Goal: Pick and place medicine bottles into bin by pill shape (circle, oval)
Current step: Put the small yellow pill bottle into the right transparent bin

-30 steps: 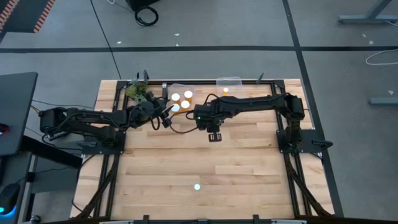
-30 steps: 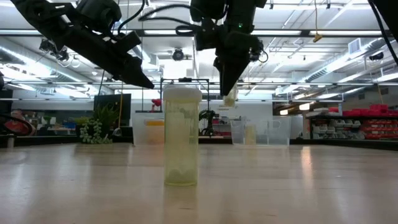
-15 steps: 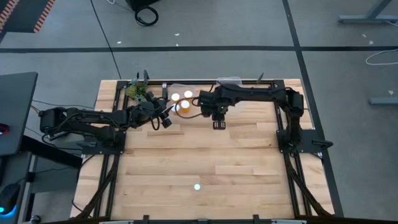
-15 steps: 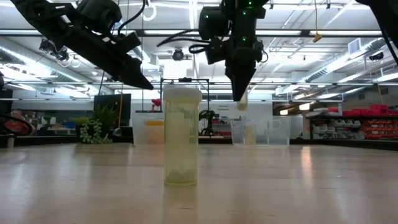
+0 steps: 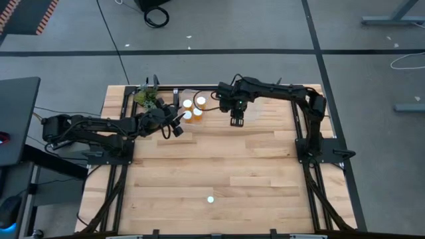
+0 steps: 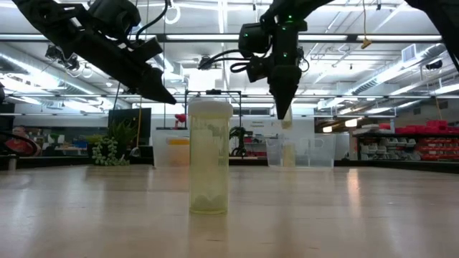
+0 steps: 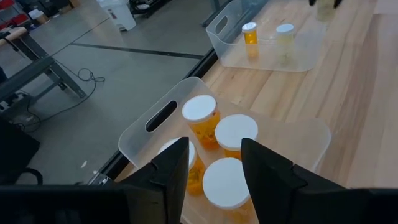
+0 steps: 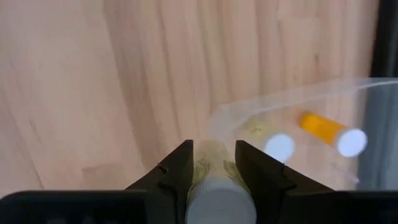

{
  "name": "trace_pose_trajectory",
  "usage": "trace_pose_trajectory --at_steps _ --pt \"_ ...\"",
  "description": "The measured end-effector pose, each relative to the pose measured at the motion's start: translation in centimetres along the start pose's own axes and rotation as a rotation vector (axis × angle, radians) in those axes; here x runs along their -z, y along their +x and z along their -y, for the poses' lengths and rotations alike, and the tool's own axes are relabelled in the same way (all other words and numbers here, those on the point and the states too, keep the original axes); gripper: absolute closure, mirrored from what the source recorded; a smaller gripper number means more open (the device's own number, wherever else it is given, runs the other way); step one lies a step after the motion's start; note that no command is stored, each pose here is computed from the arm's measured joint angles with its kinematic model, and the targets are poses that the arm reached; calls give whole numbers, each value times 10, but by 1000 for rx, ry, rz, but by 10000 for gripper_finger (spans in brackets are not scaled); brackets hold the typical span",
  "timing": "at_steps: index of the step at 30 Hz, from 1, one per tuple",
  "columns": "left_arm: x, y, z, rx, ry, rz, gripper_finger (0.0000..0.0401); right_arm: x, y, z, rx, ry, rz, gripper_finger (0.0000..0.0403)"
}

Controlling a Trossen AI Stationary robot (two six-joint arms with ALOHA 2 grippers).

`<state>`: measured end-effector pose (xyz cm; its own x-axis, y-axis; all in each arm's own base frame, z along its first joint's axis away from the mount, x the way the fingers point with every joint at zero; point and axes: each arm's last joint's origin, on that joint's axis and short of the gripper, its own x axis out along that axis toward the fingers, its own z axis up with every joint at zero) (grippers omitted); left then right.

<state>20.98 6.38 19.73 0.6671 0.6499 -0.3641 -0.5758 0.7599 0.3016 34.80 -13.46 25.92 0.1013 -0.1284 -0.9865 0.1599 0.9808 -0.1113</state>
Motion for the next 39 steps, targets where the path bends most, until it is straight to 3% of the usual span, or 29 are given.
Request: trace_pose_trajectory --at_steps 9,21,31,39 --pt "0 0 0 0 1 -3 246 14 -19 29 27 73 49 279" --pt "1 0 0 1 -2 -7 246 28 -16 71 39 165 58 279" --pt "1 0 0 1 -3 -8 244 48 19 97 18 251 52 279" --pt "1 0 0 1 -4 -7 247 65 57 102 -25 288 64 279"
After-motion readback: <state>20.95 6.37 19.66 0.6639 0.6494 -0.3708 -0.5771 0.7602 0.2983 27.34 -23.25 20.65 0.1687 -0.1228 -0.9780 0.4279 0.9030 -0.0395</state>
